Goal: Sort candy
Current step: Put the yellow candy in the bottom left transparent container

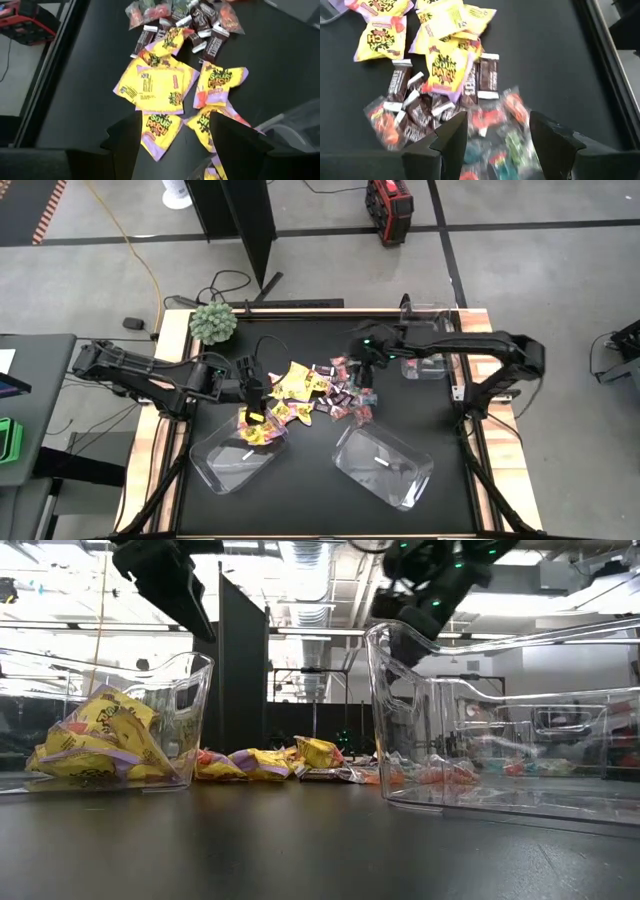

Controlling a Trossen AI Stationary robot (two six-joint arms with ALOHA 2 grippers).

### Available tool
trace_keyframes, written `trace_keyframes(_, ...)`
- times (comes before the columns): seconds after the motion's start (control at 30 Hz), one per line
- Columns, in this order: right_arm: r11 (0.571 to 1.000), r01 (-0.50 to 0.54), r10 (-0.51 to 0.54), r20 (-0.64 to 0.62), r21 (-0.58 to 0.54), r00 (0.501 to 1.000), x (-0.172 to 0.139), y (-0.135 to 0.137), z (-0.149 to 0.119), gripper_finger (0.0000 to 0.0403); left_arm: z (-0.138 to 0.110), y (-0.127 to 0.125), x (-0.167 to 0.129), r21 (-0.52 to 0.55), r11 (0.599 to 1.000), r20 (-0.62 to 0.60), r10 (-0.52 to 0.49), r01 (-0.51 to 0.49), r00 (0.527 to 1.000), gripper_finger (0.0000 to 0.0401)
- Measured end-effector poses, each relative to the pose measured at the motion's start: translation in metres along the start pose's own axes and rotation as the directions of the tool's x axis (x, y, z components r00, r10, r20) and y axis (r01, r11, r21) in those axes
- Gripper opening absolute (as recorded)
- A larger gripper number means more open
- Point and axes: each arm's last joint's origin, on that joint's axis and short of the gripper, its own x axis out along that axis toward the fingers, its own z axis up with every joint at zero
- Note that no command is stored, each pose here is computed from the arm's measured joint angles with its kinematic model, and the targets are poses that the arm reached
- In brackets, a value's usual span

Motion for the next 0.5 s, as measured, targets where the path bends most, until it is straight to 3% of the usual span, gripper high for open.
trace_keyframes(0.33, 0.990, -0.090, 0.084, -0.056, -0.110, 0.995, 0.050, 0.043, 0.029, 0.0226, 0.006, 0.002, 0.005, 0.056, 0.997, 0.082, 0.055, -0.059, 0.995, 0.0226)
trace_keyframes(0.5, 0.988, -0.103, 0.097, -0.056, -0.113, 0.994, 0.071, 0.053, 0.038, 0.0226, 0.005, 0.002, 0.005, 0.054, 0.997, 0.080, 0.055, -0.059, 0.995, 0.0226)
